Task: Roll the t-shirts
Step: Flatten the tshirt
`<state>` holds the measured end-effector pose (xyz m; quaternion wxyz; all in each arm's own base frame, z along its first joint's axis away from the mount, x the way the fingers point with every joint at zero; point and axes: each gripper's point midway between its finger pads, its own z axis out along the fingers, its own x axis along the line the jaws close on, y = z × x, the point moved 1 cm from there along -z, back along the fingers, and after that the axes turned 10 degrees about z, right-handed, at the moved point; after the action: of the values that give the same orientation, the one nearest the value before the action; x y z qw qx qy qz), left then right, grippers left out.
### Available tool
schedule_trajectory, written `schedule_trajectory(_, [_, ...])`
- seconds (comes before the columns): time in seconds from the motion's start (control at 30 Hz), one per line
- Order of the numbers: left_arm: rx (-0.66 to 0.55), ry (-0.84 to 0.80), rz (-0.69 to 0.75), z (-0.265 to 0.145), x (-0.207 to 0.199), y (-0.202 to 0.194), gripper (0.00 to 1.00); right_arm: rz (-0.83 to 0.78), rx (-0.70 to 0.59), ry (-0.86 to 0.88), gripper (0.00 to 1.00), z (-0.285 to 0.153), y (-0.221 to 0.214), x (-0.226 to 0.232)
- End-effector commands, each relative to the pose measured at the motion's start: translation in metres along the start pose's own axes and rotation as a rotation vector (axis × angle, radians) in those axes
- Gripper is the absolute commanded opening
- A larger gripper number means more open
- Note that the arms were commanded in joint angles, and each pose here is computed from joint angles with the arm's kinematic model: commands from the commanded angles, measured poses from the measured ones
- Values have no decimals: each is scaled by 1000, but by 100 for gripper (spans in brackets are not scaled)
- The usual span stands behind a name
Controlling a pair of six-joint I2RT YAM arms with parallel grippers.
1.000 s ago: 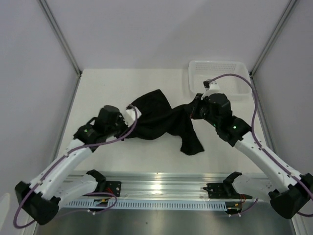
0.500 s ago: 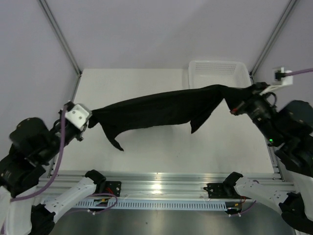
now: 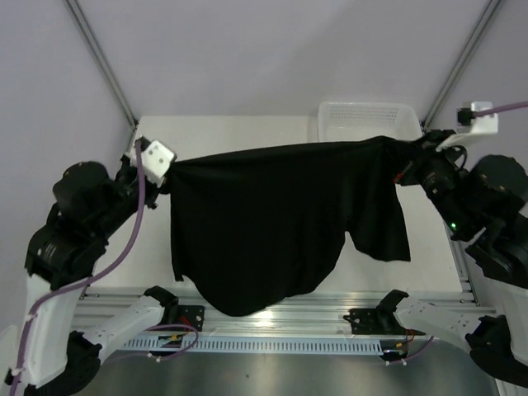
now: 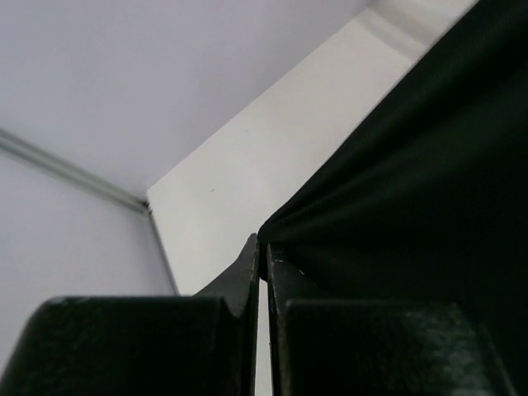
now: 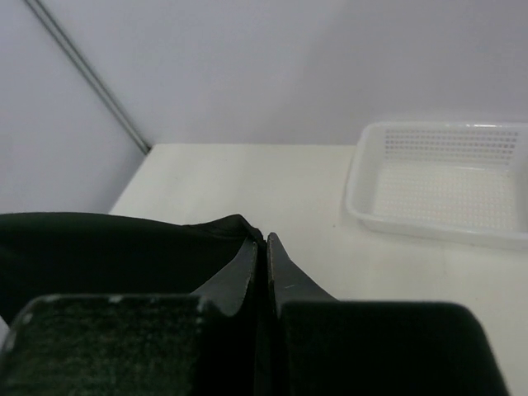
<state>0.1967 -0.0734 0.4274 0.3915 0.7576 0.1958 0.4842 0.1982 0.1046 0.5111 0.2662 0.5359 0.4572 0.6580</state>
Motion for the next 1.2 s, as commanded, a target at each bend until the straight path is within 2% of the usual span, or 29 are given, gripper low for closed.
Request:
schedule_trajectory(0.0, [9,176,-10,14,48,12,1,-104,-46,-92,0,28,10,-8])
schedule_trajectory(0.1, [49,209,-37,37,69,9,1,-130,19,-93,0,71,-9,-8])
schedule_trajectory(0.17, [73,226,-46,56,82,4,1,-66,81,-38,0,113,-22,-15])
schedule_trajectory(0.2, [84,256,-47,58,92,2,1,-38,81,-54,0,128,-21,-31])
schedule_trajectory(0.23, [106,259,-47,70,98,-3,1,-4,86,3,0,155,-27,-25])
schedule_trajectory(0.3, [105,334,-48,70,125,4,1,-1,76,33,0,182,-28,-24])
schedule_trajectory(0.33, [88,376,-54,66,140,14,1,8,23,66,0,191,-10,-14])
schedule_trajectory(0.37, [120,371,-70,83,147,7,1,10,59,76,0,217,-21,-15])
schedule_trajectory(0.4, [149,394,-86,81,158,1,1,11,54,95,0,226,-17,-10])
schedule_trajectory(0.43, [74,462,-97,62,179,30,1,14,46,107,0,234,-14,-5])
schedule_trajectory(0.47, [76,474,-105,62,185,31,1,14,2,136,0,236,5,7])
schedule_trajectory(0.5, [84,479,-112,67,190,30,0,9,11,140,0,250,-1,7])
schedule_trajectory(0.63, [-29,486,-94,43,190,60,1,-40,-25,187,0,254,0,19])
schedule_trajectory(0.67, [-17,365,-98,66,165,45,1,-52,25,165,0,259,-25,8])
schedule_trajectory(0.73, [-75,334,-51,54,148,51,1,-64,12,178,0,251,-33,3])
schedule_trajectory(0.77, [17,224,-66,86,114,5,1,-65,27,178,0,250,-48,-3])
schedule_trajectory(0.8, [6,195,-26,89,101,2,1,-80,81,170,0,255,-93,-21])
schedule_trajectory(0.83, [-18,187,1,79,91,3,1,-94,80,191,0,244,-102,-22])
schedule_trajectory(0.87, [5,104,2,94,64,-20,0,-108,109,182,0,242,-123,-31])
schedule_trajectory(0.9, [43,20,9,106,34,-45,1,-118,173,150,0,239,-168,-51])
schedule_trajectory(0.93, [82,-54,7,113,8,-69,1,-135,149,138,0,235,-174,-58])
schedule_trajectory(0.97, [77,-98,17,109,-9,-74,1,-139,174,124,0,232,-193,-66])
schedule_trajectory(1.0, [92,-198,31,115,-42,-92,1,-140,189,111,0,229,-207,-74])
schedule_trajectory(1.03, [128,-285,37,118,-72,-115,1,-133,260,73,0,220,-243,-92])
schedule_trajectory(1.1, [117,-406,110,117,-114,-124,1,-116,305,34,0,211,-271,-107])
schedule_trajectory(1.13, [173,-496,124,115,-148,-155,1,-102,364,10,0,199,-299,-117])
schedule_trajectory(1.17, [156,-556,159,114,-169,-155,1,-95,388,-22,1,195,-312,-125])
